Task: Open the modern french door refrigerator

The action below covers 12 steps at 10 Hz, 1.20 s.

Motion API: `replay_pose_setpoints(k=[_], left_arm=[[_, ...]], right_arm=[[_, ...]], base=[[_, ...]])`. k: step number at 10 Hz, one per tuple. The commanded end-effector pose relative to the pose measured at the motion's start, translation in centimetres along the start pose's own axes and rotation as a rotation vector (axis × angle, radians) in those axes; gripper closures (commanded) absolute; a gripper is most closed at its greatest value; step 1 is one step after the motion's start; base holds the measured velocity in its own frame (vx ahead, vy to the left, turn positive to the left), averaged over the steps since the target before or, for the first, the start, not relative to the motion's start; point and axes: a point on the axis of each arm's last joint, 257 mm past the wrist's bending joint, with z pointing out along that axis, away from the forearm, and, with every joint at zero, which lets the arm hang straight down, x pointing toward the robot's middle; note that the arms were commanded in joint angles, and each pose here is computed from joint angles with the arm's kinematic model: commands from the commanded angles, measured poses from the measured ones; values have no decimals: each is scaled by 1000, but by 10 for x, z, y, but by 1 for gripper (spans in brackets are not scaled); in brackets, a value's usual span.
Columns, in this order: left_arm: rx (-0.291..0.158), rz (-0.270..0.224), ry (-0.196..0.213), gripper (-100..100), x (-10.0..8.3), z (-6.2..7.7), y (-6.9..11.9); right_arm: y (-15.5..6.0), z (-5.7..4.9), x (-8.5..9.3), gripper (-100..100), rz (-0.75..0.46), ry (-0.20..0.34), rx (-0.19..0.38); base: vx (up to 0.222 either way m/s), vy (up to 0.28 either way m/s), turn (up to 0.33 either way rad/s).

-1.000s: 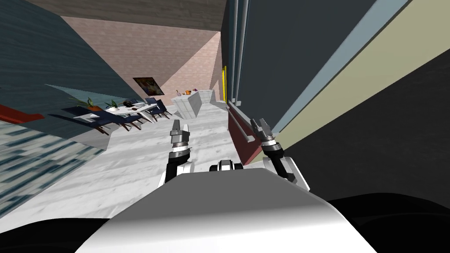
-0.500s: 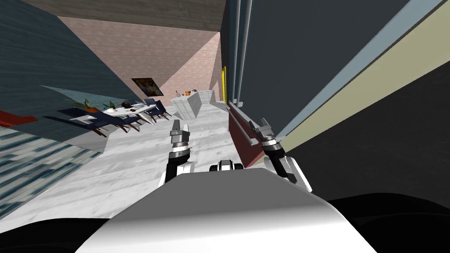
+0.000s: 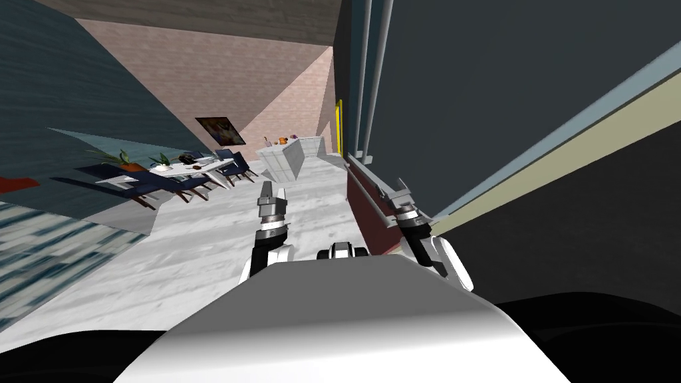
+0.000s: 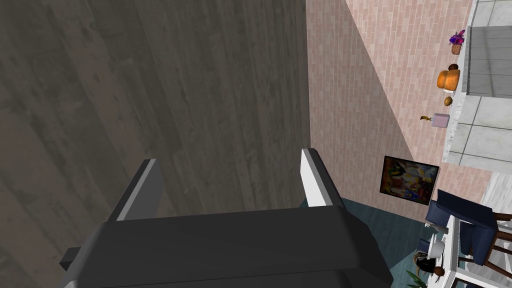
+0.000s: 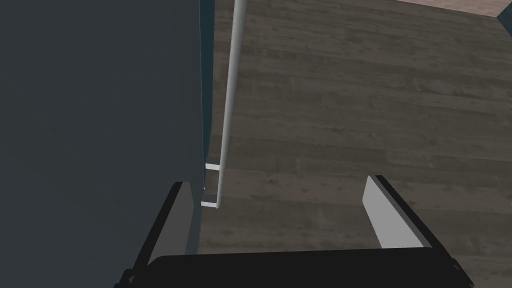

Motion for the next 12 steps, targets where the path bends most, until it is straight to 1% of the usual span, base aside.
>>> replay_pose_setpoints(k=[1,2,3,6,7,10,12], left_arm=[[0,0,0,0,0,0,0],[0,0,0,0,0,0,0],[0,0,0,0,0,0,0],[0,0,0,0,0,0,0],[0,0,0,0,0,0,0],[0,0,0,0,0,0,0],[0,0,0,0,0,0,0]], right_arm=[[-2,0,5,-100,-127,21,1],[-3,1,7,-100,-184,29,4],[-3,1,8,-100,-200,32,2],[-5,3,15,-100,-377,57,7],[-5,3,15,-100,-397,60,5],[-6,7,23,-100,-565,83,4],[-6,9,27,-100,-668,96,0]], base=[[78,21,-1],[114,50,1],[104,25,-1],[127,1,15],[106,4,6],[103,7,21],[153,-31,35]])
